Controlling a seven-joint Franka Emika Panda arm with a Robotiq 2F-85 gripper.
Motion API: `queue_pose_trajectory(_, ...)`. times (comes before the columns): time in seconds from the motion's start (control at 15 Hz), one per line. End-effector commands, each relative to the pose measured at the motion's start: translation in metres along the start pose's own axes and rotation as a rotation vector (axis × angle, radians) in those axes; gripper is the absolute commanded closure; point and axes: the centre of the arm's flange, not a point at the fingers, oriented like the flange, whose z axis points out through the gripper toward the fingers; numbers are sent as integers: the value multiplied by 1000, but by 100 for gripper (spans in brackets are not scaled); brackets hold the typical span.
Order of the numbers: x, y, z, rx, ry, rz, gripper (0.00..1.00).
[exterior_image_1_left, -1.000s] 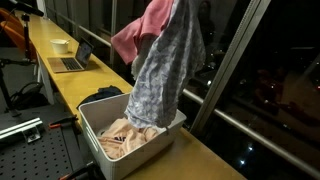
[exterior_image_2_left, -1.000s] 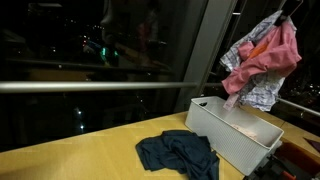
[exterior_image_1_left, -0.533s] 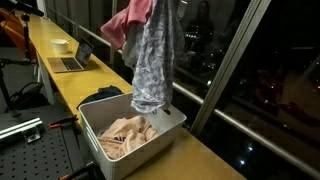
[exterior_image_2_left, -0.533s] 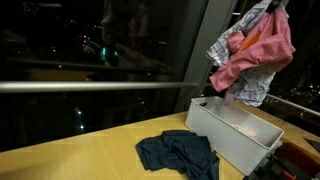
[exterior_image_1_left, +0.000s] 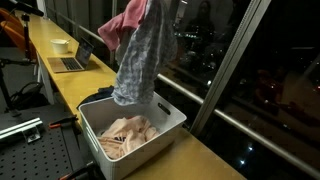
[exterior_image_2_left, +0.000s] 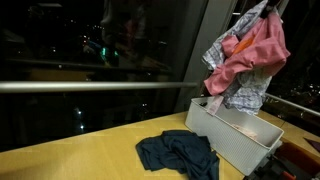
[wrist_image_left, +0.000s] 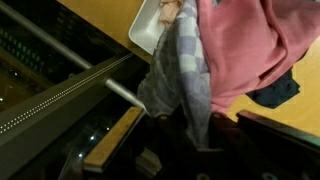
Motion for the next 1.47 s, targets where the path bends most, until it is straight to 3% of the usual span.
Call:
queue_pose_trajectory(0.0,-18,16,11,7,-8,22,97)
queue_pose_trajectory(0.87,-39,34,91,105,-23,76,97)
queue_pose_trajectory(0.93,-37,32,96,109,-27,76,65)
queue_pose_trajectory(1.0,-35,30,101,114,-29,73,64)
queue_pose_trajectory(1.4,-39,23,111,116,-35,65,21)
